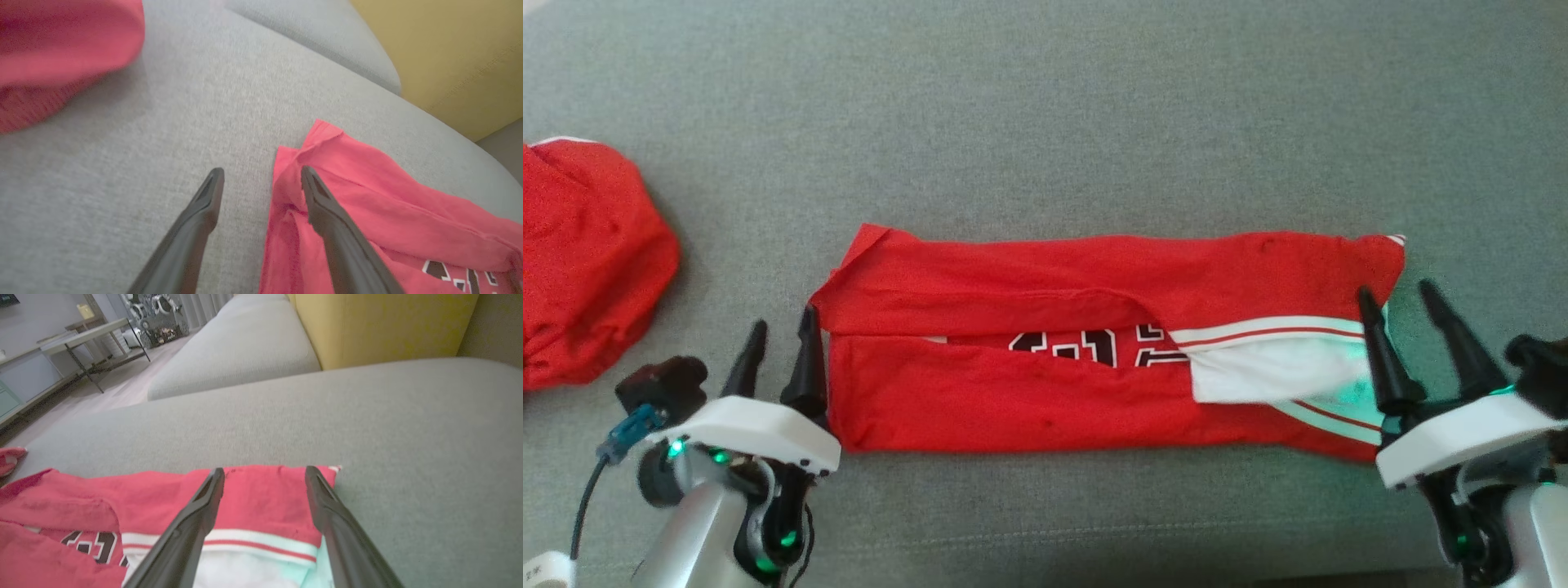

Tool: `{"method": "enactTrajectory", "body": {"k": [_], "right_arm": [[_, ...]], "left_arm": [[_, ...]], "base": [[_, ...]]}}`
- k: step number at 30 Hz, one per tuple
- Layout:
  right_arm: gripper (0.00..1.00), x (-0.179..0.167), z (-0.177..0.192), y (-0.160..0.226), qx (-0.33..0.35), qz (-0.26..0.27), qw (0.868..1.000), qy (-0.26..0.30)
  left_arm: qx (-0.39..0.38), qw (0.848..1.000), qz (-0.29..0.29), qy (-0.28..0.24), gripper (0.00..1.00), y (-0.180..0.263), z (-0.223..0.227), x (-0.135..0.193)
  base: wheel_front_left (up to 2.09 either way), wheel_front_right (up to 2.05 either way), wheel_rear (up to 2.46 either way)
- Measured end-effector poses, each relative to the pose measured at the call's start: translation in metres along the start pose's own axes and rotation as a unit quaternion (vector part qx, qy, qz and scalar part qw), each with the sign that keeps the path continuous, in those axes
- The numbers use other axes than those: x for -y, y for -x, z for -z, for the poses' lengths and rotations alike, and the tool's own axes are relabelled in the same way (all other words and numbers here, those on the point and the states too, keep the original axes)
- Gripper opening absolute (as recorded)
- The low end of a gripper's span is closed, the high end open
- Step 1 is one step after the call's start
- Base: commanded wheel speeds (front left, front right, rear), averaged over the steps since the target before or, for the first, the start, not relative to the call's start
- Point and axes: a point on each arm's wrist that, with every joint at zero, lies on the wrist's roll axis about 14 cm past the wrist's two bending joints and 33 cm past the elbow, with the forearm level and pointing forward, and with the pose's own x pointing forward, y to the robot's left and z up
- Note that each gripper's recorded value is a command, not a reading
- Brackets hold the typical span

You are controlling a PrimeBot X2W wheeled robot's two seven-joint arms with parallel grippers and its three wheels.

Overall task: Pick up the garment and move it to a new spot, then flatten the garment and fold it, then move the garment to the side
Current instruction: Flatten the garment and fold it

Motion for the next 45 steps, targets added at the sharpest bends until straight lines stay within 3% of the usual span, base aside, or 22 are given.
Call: {"method": "enactTrajectory", "body": {"k": [9,17,34,45], "right_arm": [[1.0,-0.009,-0.06,0.012,0.109,0.01,0.993,0.043],[1.0,-0.014,-0.068,0.03,0.128,0.014,0.99,0.05],[1.0,-0.016,-0.062,0.033,0.119,0.012,0.992,0.045],[1.0,0.018,-0.029,-0.011,0.007,0.031,0.997,0.071]], "left_arm": [[0.142,0.983,0.034,-0.113,1.0,0.02,-0.075,0.037],[0.16,0.972,0.039,-0.166,1.0,0.052,-0.075,0.041],[0.153,0.972,0.035,-0.173,1.0,0.063,-0.071,0.04],[0.144,0.974,0.045,-0.17,1.0,0.049,-0.068,0.046]], "base": [[0.0,0.0,0.0],[0.0,0.0,0.0],[0.0,0.0,0.0],[0.0,0.0,0.0]]}}
